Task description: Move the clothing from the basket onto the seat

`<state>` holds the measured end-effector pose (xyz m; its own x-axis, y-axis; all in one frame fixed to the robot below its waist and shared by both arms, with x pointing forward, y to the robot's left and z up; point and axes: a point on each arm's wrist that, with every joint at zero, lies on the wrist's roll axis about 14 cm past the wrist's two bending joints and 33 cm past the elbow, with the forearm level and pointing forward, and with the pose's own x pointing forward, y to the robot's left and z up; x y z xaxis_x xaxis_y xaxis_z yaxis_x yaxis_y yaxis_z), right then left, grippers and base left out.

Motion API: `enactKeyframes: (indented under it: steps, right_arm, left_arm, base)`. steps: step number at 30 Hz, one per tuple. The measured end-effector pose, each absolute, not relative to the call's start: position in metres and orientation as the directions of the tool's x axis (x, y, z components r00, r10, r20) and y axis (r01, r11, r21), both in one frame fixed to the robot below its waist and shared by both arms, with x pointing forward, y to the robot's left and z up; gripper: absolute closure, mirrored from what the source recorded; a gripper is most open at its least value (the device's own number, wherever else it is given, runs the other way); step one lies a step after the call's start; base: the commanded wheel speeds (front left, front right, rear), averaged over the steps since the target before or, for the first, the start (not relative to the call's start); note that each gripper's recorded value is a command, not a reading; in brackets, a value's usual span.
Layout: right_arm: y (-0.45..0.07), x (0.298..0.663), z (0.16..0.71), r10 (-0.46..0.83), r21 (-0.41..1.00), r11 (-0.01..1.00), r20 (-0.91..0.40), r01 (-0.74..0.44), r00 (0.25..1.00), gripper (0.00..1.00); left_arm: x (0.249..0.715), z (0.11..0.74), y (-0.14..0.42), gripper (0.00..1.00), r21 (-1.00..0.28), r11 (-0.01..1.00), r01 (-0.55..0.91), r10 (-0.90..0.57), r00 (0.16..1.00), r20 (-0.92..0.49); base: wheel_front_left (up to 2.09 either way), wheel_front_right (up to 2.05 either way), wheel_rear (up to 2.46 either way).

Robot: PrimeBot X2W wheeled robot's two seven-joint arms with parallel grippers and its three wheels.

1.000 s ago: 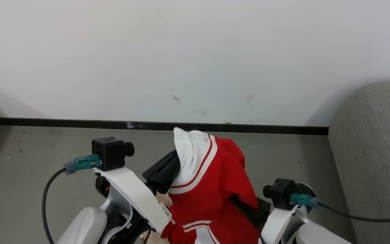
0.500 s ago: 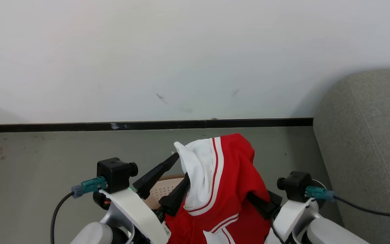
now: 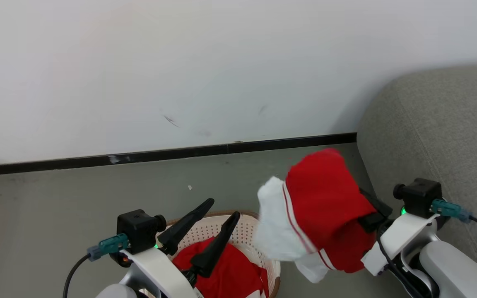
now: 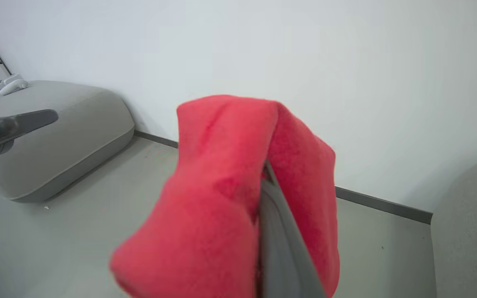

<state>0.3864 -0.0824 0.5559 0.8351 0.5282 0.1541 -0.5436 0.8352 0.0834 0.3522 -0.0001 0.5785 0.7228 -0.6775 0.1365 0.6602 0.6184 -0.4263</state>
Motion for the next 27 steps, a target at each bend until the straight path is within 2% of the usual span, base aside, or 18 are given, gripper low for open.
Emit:
enactKeyframes:
  steps: [16,27]
  right_arm:
    - [-0.137,0.372,0.545,0.385,0.118,0.909,0.136,-0.4,0.913,1.0]
    - [-0.179,0.355,0.529,0.248,0.15,0.954,0.096,-0.26,0.964,1.0]
  left_arm:
    - [0.347,0.569,-0.035,0.0,-0.419,0.533,0.736,-0.76,0.634,0.147]
    - [0.34,0.576,-0.065,0.0,-0.417,0.432,0.799,-0.821,0.54,0.185]
  base:
    - [0.0,0.0,0.0]
    - [0.0,0.0,0.0]
